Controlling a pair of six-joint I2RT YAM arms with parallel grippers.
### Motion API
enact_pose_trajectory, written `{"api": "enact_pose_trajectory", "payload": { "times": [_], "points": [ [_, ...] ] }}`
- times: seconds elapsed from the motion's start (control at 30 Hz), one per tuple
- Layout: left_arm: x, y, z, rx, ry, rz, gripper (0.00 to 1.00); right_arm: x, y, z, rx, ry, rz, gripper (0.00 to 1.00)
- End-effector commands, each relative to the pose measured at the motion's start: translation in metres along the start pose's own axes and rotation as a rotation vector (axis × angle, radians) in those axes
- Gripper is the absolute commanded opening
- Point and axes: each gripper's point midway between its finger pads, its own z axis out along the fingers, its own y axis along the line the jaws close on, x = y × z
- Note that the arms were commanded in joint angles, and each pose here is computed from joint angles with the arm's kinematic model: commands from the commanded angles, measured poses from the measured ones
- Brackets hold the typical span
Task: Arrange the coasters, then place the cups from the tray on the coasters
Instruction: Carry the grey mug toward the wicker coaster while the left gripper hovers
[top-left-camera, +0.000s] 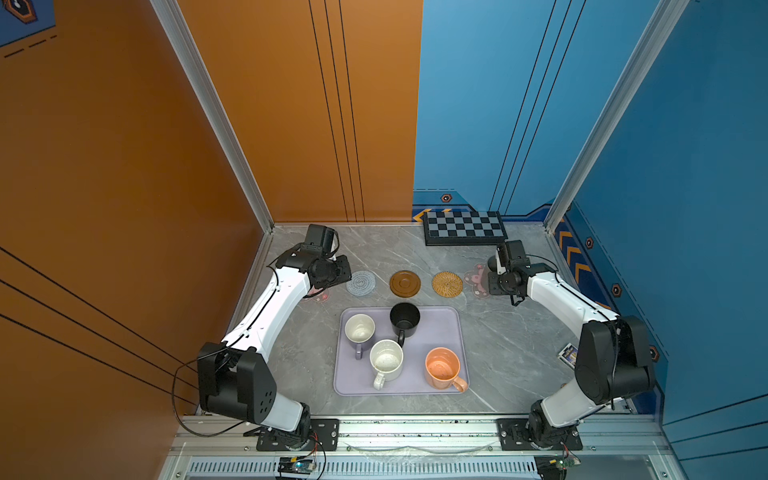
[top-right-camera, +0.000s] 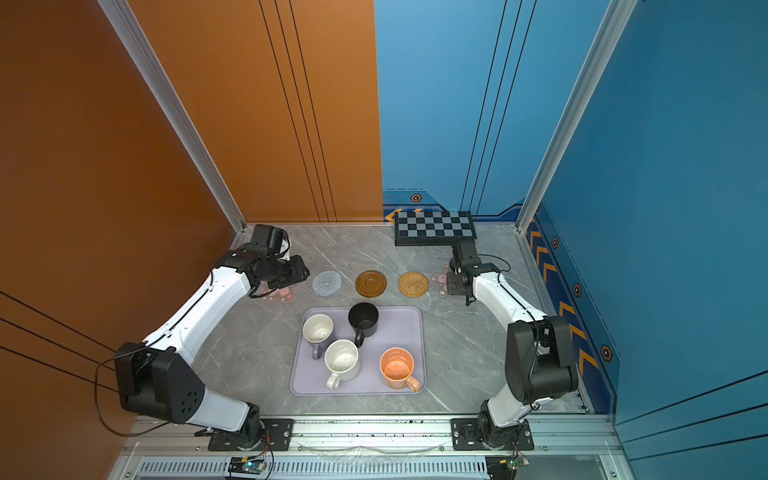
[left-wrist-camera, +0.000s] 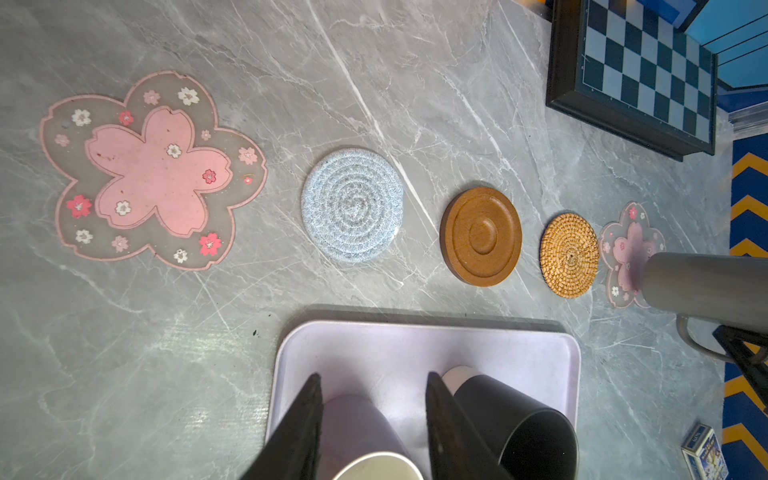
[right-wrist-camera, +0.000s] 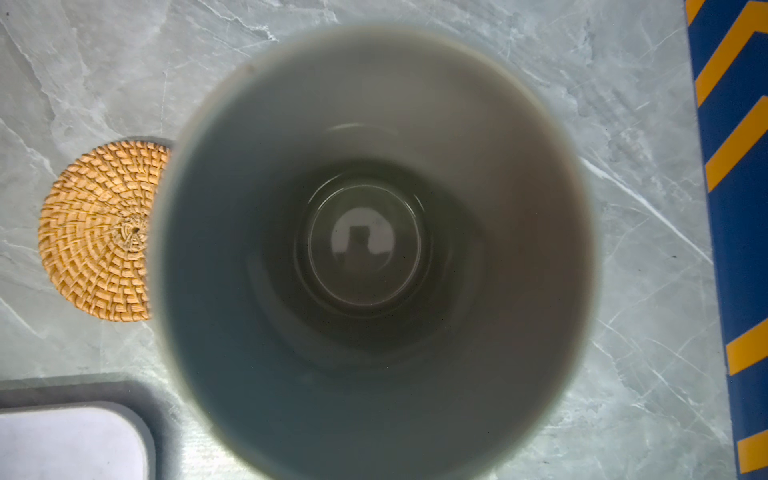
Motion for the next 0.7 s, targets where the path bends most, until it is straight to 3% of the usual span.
{"api": "enact_pose_trajectory", "payload": {
  "times": [0.0,0.67],
  "points": [
    [0.0,-0.002,0.002,-0.011,0.01,0.027,0.43,-0.047,0.004,-0.015,-0.033,-0.166,0.012,0.0],
    [-0.003,-0.007,0.01,-0.012,0.023,0.031,0.42,-0.049,-0.003,0.005,0.0,-0.134,-0.02,0.0]
  ]
}}
